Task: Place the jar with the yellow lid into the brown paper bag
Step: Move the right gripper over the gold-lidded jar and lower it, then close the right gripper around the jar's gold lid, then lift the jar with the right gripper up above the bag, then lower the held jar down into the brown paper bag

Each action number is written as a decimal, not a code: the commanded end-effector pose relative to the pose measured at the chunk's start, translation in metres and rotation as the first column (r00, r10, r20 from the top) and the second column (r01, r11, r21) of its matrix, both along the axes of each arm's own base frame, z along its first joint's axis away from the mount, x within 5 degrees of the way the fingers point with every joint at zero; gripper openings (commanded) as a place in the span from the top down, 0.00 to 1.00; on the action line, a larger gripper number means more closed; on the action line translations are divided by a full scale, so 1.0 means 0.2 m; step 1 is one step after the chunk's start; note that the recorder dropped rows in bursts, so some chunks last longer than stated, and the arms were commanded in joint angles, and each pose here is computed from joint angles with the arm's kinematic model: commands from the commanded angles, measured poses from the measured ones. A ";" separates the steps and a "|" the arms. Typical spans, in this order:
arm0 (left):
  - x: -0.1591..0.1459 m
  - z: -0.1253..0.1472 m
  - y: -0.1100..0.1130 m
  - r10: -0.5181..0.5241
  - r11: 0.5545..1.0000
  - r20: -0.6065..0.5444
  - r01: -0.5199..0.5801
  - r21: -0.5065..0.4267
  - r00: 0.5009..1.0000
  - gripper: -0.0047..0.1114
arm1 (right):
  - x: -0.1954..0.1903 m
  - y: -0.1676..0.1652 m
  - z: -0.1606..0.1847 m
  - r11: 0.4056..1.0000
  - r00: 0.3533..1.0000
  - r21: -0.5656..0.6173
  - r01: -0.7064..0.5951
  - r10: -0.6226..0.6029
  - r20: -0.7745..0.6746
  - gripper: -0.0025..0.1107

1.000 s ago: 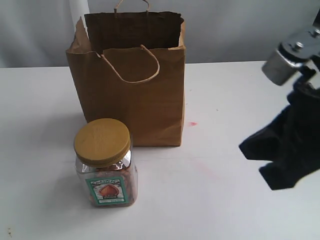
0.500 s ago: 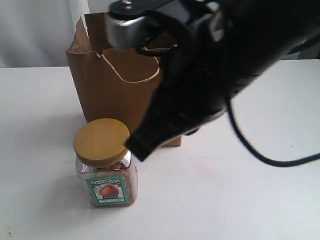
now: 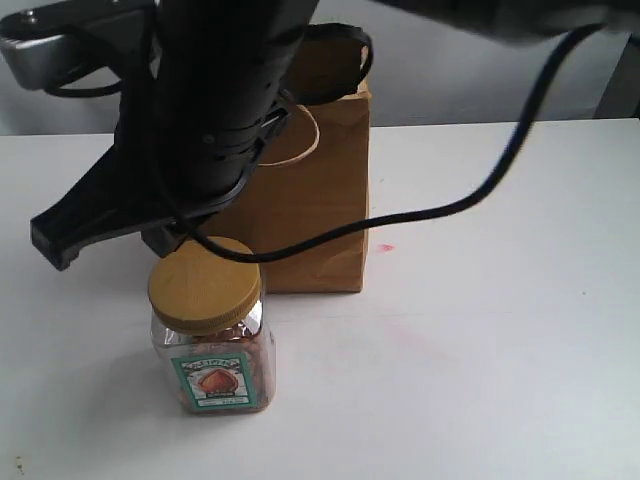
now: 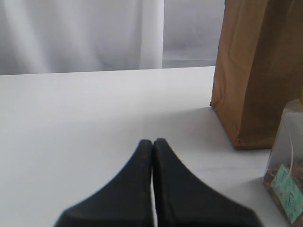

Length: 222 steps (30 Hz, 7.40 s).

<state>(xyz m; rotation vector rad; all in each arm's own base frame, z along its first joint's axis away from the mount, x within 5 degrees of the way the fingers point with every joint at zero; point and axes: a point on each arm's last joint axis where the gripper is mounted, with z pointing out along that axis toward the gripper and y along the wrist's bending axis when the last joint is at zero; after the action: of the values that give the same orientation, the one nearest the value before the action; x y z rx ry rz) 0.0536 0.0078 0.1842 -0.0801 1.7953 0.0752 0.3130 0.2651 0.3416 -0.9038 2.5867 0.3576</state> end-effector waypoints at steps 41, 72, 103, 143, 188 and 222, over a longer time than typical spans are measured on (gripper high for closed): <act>0.00 0.00 0.00 -0.003 1.000 0.003 0.003 -0.007 1.000 0.95 | 0.08 0.00 -0.11 0.993 0.999 -0.119 0.022 -0.019 0.031 0.05; 0.00 0.00 0.00 -0.003 1.000 0.003 0.003 -0.007 1.000 0.95 | 0.17 0.03 -0.32 0.943 0.954 -0.171 0.285 -0.296 -0.044 0.05; 0.00 0.00 0.00 -0.003 1.000 0.003 0.003 -0.007 1.000 0.95 | 0.19 0.05 -0.40 0.941 0.958 -0.209 0.266 -0.283 -0.055 0.08; 0.00 0.00 0.00 -0.003 1.000 0.003 0.003 -0.007 1.000 0.95 | -0.32 -0.24 0.56 0.946 0.978 0.288 0.152 -0.185 0.093 0.98; 0.00 0.00 0.00 -0.003 1.000 0.003 0.003 -0.007 1.000 0.95 | 0.10 -0.28 0.66 0.981 0.475 0.105 0.164 -0.171 0.863 0.98; 0.00 0.00 0.00 -0.003 1.000 0.003 0.003 -0.007 1.000 0.95 | 0.44 -0.37 0.15 0.877 0.734 0.170 0.449 -0.470 0.490 0.98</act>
<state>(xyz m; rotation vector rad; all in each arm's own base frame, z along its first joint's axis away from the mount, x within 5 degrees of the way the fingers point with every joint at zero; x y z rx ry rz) 0.0536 0.0078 0.1842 -0.0801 1.7953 0.0752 0.3972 0.2018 0.3638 -0.2672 2.1900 0.0058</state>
